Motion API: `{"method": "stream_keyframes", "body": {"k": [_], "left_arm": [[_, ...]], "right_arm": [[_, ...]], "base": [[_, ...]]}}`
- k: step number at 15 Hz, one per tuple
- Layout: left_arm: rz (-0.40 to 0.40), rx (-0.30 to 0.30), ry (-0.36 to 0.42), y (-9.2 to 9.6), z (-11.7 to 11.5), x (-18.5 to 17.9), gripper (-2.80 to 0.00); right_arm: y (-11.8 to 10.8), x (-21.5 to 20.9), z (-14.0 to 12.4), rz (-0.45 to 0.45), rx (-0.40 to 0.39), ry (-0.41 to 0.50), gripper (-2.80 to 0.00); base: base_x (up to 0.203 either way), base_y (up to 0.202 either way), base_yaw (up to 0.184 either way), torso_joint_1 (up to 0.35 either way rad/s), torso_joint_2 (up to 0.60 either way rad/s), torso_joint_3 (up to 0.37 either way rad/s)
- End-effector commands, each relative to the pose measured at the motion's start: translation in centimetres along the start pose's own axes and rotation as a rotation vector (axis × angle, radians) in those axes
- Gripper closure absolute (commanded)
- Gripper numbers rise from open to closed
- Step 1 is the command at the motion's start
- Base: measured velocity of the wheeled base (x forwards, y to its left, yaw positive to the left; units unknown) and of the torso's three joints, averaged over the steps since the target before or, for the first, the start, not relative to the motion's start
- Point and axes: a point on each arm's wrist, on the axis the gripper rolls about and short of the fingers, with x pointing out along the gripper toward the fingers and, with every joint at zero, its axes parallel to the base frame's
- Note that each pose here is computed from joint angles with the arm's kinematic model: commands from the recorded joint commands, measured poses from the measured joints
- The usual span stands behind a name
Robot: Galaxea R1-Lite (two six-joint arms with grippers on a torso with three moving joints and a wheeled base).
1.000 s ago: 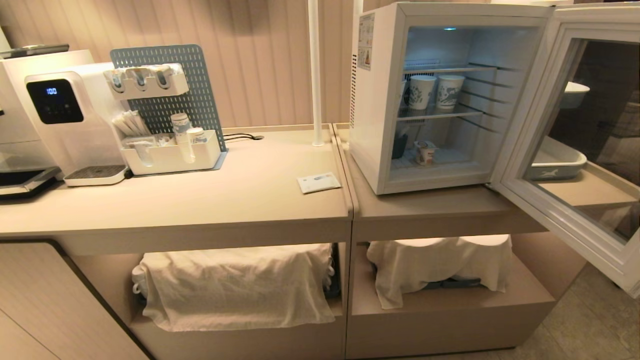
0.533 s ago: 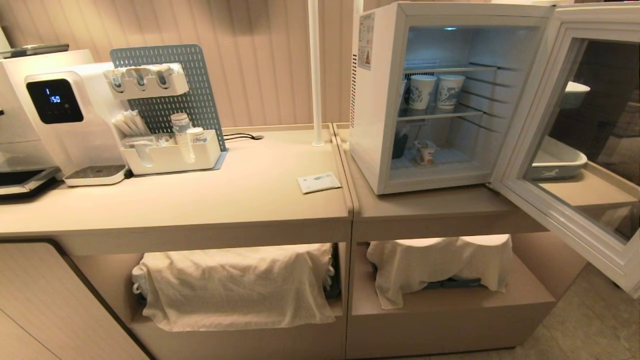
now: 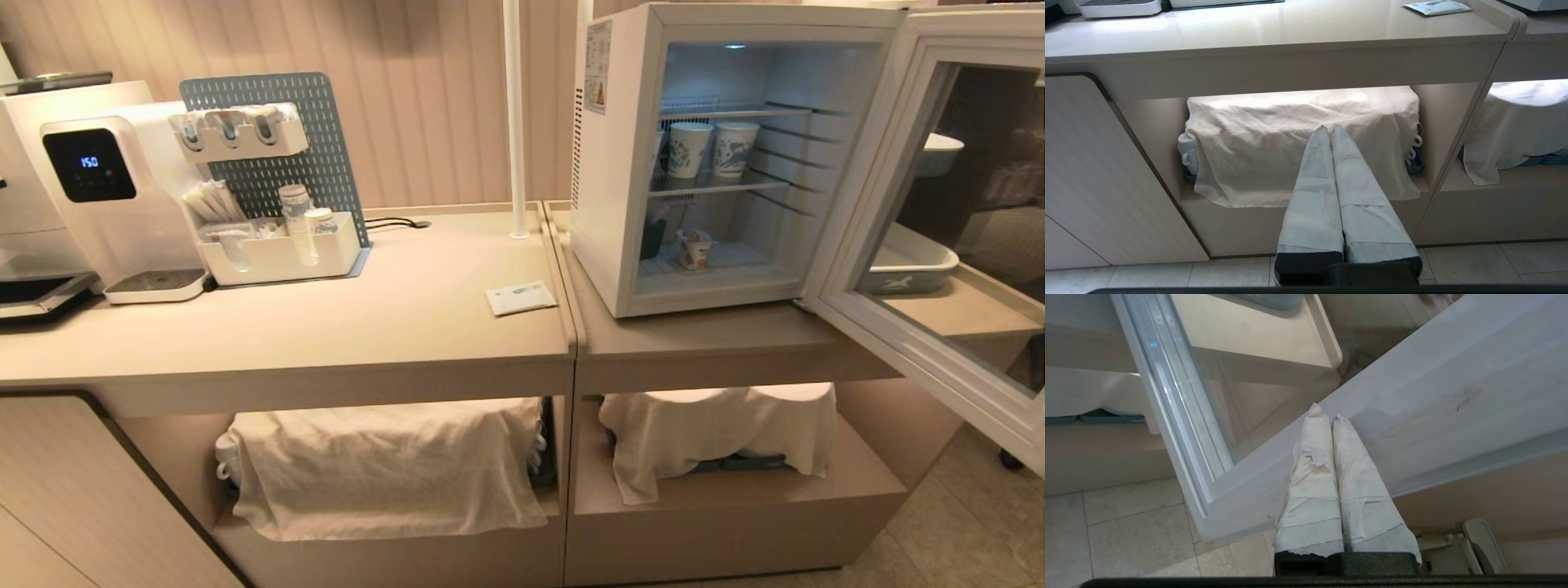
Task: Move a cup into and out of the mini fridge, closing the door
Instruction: Take the yoghurt out of the freezer
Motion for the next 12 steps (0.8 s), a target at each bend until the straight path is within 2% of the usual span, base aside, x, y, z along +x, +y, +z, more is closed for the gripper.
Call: {"method": "stream_keyframes", "body": {"k": [1,9,12], "left_arm": [[0.0,-0.001,0.001,0.0,0.0,0.0,0.0],[0.0,-0.001,0.0,0.0,0.0,0.0,0.0],[0.0,-0.001,0.0,0.0,0.0,0.0,0.0]], "right_arm": [[-0.3,0.2,-0.1,-0.012,-0.001,0.008,0.0],[-1.7,1.2,-0.9,-0.112,0.0,0.101,0.0],[-1.7,0.7,-1.2,-0.109,0.011,0.107,0.0]], "base": [[0.0,0.0,0.0,0.0,0.0,0.0],[0.0,0.0,0.0,0.0,0.0,0.0],[0.0,0.0,0.0,0.0,0.0,0.0]]}}
